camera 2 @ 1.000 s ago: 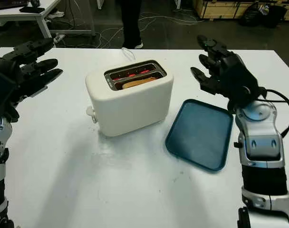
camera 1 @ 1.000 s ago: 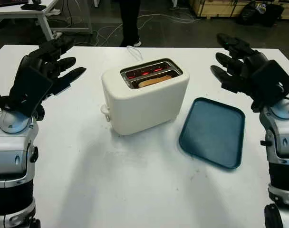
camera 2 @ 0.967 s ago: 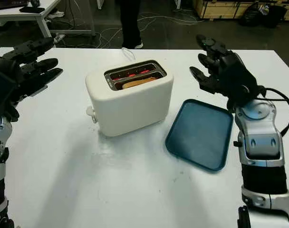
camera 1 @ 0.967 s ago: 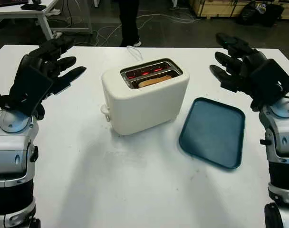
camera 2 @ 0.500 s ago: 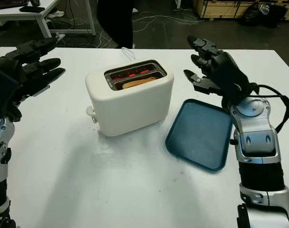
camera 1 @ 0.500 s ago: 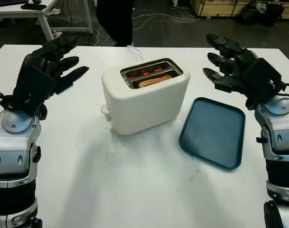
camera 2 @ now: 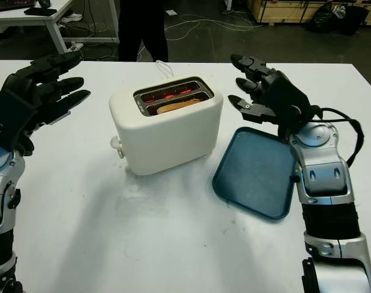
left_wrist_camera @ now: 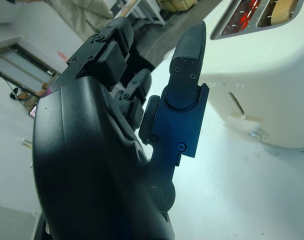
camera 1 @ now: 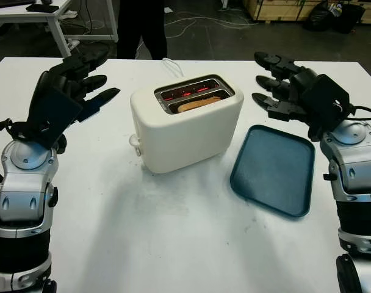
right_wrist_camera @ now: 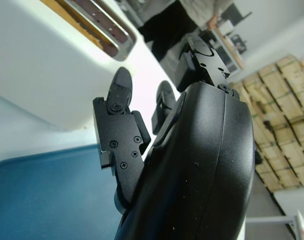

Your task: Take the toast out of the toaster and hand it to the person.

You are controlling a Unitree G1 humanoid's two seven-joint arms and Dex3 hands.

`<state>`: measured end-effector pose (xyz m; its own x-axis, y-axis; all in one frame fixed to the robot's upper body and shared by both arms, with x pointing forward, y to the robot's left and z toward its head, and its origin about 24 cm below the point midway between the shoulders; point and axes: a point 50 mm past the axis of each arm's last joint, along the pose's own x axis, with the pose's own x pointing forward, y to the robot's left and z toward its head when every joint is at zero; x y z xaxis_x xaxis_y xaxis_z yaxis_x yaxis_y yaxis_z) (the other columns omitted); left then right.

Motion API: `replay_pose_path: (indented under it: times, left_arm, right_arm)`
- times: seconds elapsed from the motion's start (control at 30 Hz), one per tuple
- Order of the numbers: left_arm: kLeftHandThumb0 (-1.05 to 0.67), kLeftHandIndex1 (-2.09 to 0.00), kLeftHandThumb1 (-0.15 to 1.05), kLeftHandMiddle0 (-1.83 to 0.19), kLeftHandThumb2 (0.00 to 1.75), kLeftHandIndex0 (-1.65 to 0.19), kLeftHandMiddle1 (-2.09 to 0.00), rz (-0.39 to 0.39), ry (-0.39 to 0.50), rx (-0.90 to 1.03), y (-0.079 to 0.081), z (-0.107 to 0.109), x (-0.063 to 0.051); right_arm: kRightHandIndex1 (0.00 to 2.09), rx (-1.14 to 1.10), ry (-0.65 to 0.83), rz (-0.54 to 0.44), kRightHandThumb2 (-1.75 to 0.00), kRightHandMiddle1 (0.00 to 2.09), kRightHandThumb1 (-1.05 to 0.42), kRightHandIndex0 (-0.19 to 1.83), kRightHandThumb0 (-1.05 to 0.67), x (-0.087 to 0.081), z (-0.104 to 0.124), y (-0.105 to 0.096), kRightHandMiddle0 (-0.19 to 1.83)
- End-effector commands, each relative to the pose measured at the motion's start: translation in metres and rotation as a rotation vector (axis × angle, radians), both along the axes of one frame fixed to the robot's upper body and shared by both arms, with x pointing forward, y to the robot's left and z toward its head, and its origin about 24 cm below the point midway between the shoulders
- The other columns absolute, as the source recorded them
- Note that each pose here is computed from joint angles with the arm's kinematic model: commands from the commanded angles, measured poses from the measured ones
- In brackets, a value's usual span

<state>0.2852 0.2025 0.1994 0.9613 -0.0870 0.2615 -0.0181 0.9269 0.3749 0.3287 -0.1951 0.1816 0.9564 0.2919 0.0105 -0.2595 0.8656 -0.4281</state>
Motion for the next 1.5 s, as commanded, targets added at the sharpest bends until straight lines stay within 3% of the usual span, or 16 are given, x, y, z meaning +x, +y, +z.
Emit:
replay_pose_path:
  times: [0.0, 1.47]
  left_arm:
    - [-0.50, -0.03, 0.92, -0.46, 0.02, -0.54, -0.32, -0.001, -0.035, 0.011, -0.0025, 0.0064, 0.0004]
    - [-0.49, -0.03, 0.92, -0.34, 0.00, -0.55, -0.59, -0.020, -0.040, 0.015, -0.0037, 0.0084, 0.0011]
  right_arm:
    - [0.04, -0.016, -0.022, 0.014, -0.42, 0.02, -0.92, 0.28, -0.21, 0.0011, 0.0072, 0.0036, 0.25]
    - [0.03, -0.002, -0.019, 0.030, -0.35, 0.01, -0.92, 0.30, -0.24, 0.0048, 0.0078, 0.0102, 0.29]
